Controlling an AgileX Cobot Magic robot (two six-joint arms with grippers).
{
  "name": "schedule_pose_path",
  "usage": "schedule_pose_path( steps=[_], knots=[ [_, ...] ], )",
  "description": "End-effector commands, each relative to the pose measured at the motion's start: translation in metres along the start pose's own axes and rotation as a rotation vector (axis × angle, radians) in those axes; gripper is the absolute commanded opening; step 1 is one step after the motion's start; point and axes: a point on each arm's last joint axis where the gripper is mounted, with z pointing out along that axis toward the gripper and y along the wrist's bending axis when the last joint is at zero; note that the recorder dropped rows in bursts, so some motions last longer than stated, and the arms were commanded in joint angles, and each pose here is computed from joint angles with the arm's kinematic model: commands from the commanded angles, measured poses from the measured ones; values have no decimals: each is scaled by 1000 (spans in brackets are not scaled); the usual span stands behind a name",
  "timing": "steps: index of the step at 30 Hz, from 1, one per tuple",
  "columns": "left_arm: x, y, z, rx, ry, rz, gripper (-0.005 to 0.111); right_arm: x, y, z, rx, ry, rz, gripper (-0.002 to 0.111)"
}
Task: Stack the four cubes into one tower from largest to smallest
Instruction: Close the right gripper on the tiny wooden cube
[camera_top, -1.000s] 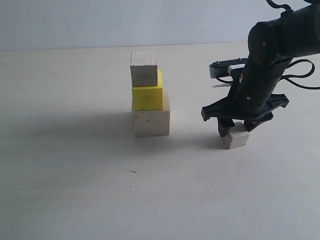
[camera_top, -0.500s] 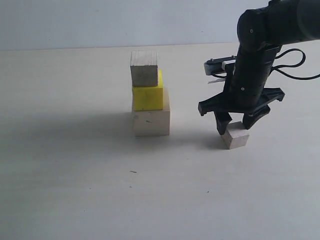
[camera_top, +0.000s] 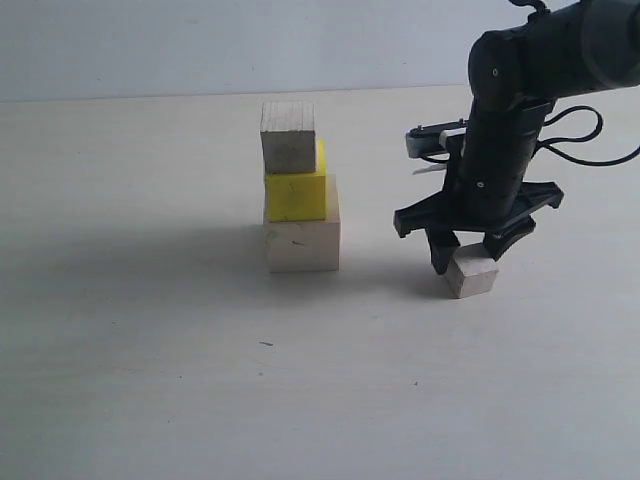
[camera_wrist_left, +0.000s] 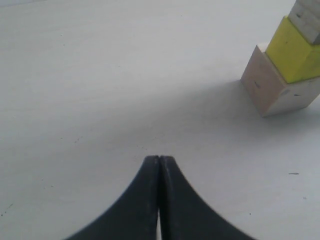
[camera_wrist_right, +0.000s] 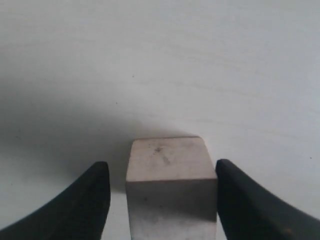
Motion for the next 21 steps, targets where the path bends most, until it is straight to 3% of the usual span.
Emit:
schedule_pose_path(
  steps=[1, 16, 21],
  knots=[
    [0, -1, 0, 9, -13, -1, 0, -4, -1, 4, -2, -11, -4, 59],
    [0, -1, 0, 9, -13, -1, 0, -5, -1, 12, 0, -1, -4, 54],
    [0, -1, 0, 9, -13, -1, 0, -5, -2, 12, 8, -3, -20, 27]
  ],
)
